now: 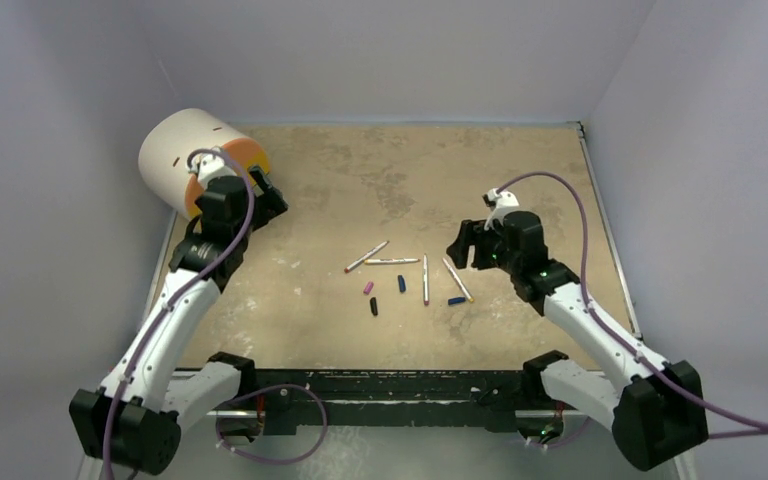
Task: Insert the pens into the pen caps
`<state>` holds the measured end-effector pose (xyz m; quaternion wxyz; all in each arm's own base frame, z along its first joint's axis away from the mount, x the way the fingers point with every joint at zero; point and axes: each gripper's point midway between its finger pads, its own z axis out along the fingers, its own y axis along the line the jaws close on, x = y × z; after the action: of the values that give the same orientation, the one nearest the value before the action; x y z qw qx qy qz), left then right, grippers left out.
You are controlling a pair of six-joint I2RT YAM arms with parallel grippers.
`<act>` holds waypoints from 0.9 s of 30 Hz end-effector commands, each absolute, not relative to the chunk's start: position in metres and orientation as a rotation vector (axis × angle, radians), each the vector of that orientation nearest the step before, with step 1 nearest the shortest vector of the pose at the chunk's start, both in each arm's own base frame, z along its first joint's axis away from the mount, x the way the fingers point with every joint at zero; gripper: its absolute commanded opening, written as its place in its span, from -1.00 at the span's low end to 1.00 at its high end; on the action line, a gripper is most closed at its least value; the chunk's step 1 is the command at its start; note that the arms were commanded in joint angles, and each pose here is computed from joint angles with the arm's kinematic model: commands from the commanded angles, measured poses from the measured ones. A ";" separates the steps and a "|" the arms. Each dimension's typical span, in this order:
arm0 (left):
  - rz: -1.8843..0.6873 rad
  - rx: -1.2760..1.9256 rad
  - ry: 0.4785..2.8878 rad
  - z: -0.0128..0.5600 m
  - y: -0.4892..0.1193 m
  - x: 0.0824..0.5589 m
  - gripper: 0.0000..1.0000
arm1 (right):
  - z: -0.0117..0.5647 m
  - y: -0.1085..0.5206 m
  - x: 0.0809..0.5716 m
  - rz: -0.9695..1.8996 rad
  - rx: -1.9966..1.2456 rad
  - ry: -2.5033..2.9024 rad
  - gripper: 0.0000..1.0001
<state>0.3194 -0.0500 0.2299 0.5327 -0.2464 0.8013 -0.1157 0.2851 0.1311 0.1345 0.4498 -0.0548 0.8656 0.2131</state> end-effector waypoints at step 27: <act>0.005 -0.572 1.781 0.275 -0.007 0.332 0.80 | 0.160 0.122 0.308 0.301 0.051 2.011 0.38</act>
<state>0.3249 0.0070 0.2627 0.5642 -0.2513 0.7844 0.0564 0.3072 0.1057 0.1546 0.5121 0.0406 0.8540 0.0819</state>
